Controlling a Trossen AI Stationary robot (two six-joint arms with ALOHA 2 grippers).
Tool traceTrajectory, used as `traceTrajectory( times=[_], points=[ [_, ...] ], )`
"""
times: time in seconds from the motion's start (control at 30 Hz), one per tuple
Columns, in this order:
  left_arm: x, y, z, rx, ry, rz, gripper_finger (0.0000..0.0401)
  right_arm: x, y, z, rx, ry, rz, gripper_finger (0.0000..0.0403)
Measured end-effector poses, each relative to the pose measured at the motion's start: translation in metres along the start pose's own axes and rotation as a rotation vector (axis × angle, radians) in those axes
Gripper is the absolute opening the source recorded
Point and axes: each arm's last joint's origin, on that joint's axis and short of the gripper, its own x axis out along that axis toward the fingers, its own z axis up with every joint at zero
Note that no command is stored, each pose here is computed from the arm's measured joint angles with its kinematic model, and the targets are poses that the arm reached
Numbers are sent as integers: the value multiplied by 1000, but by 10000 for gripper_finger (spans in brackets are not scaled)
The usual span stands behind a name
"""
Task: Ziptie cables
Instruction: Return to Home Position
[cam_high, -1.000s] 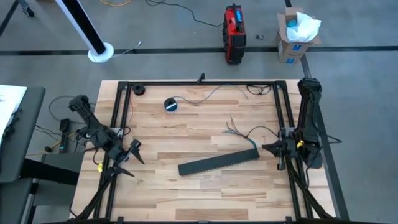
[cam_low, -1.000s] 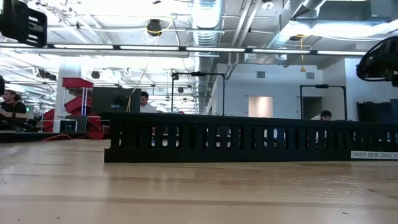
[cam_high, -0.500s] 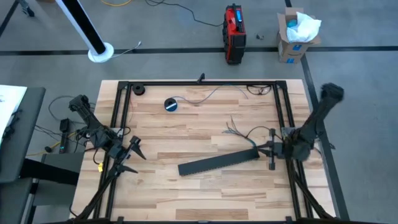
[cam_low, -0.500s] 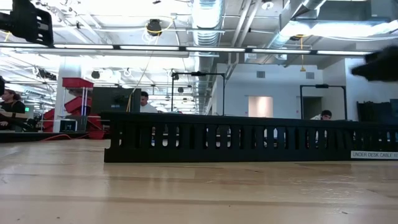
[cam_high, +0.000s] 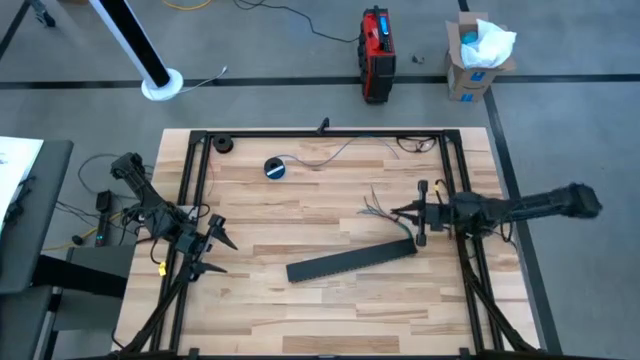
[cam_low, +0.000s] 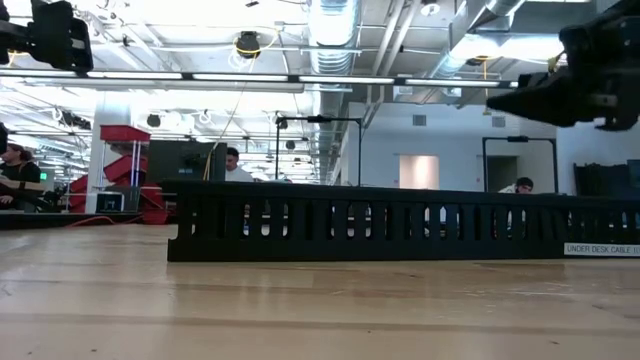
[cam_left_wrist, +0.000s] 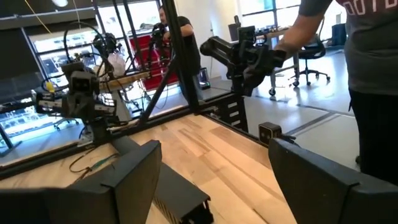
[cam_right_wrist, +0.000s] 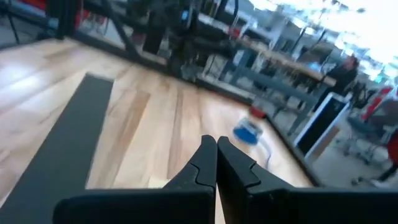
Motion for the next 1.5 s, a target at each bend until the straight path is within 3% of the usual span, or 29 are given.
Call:
traceTrajectory(
  times=[0.2,0.37,1.5],
  points=[
    [0,0,0,32,-4,9,288,-13,-6,-11,78,70,30,0],
    [0,2,0,75,12,68,288,-27,-10,0,70,-105,25,0],
    [0,3,-1,37,14,96,288,-28,-12,1,93,-67,8,0]
  ],
)
